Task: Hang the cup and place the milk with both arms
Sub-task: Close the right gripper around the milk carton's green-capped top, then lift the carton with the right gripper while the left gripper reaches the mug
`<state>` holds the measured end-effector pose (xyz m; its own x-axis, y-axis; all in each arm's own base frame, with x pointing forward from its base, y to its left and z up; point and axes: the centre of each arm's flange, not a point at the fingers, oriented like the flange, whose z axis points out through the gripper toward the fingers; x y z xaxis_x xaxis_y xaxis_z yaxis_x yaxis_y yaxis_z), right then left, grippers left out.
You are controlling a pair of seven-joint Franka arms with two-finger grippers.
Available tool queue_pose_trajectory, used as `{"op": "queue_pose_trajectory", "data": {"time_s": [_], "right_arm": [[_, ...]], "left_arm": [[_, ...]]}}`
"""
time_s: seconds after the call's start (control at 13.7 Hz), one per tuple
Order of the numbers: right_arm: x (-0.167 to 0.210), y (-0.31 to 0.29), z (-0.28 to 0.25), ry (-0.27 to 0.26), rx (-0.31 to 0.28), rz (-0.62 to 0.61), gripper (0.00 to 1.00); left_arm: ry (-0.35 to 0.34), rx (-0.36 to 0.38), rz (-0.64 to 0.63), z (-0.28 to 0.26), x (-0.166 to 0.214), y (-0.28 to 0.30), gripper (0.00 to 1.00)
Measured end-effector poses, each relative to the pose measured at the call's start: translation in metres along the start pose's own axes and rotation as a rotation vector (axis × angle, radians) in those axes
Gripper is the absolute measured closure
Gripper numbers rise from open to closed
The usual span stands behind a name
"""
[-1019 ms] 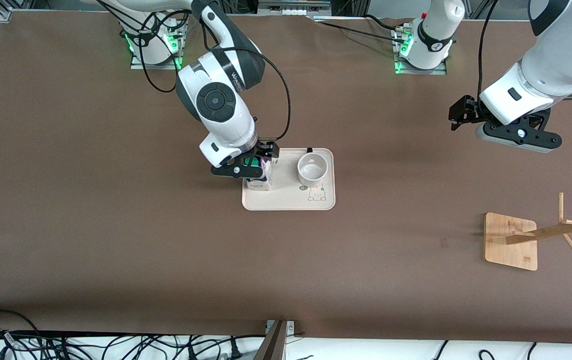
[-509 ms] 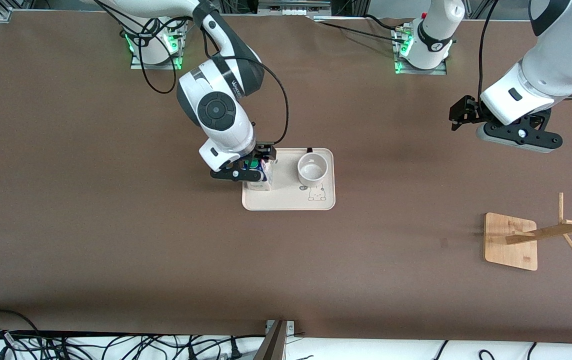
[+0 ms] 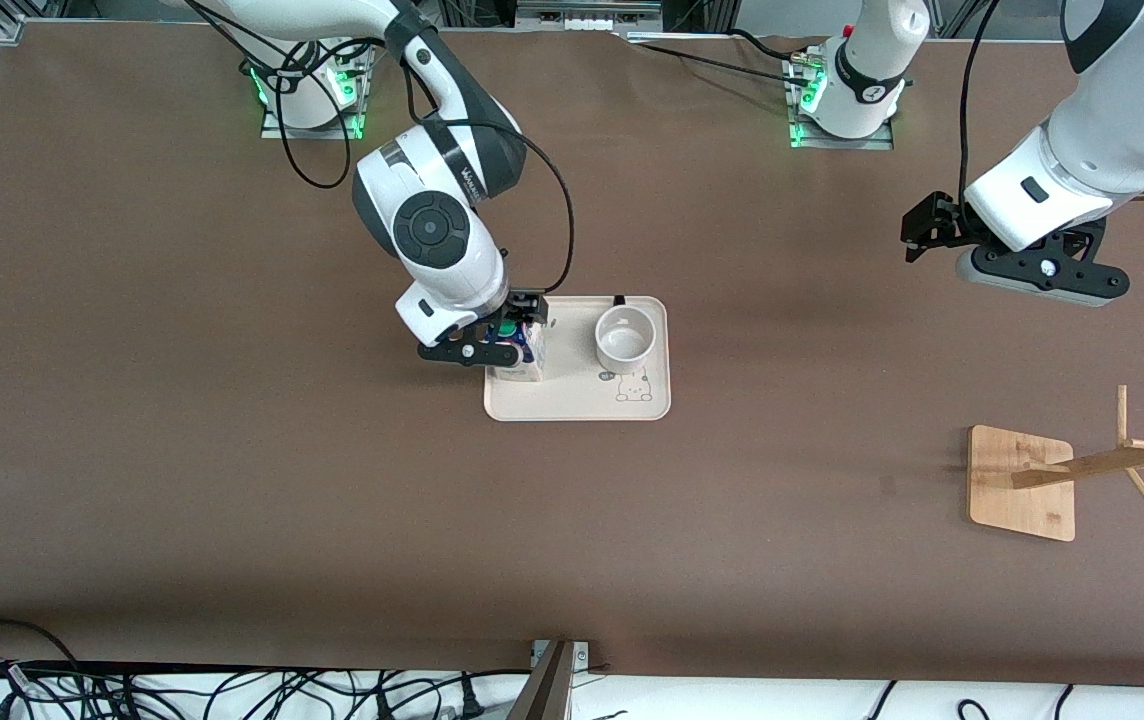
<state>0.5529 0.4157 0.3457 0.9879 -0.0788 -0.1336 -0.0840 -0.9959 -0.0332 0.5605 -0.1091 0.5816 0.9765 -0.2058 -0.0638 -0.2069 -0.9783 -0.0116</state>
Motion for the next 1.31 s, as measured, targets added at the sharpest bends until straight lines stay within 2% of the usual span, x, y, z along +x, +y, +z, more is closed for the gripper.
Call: {"op": "queue_pose_trajectory", "data": {"time_s": [0.15,0.22,0.29,0.36,0.44,1.31], "right_arm": [[0.0000,0.0000,0.0000,0.000,0.000,0.000,0.19],[0.0000,0.0000,0.0000,0.000,0.000,0.000,0.35],[0.0000,0.0000,0.0000,0.000,0.000,0.000,0.45],[0.0000,0.0000,-0.0001,0.000,0.000,-0.001,0.53],[0.0000,0.0000,0.0002,0.000,0.000,-0.003,0.57],[0.0016,-0.0013,-0.0060,0.012,0.009,-0.024,0.63]], "left_arm": [[0.000,0.000,-0.001,0.0001,0.0001,-0.0004,0.00],[-0.001,0.000,-0.001,0.0003,0.0002,-0.0006,0.00],[-0.001,0.000,-0.001,0.0007,0.0004,-0.0007,0.00],[-0.002,0.000,-0.001,0.0013,0.0007,-0.0007,0.00],[-0.003,0.000,-0.002,0.0019,0.0009,-0.0010,0.00],[0.009,0.000,-0.002,-0.0039,0.0026,-0.0015,0.00]]}}
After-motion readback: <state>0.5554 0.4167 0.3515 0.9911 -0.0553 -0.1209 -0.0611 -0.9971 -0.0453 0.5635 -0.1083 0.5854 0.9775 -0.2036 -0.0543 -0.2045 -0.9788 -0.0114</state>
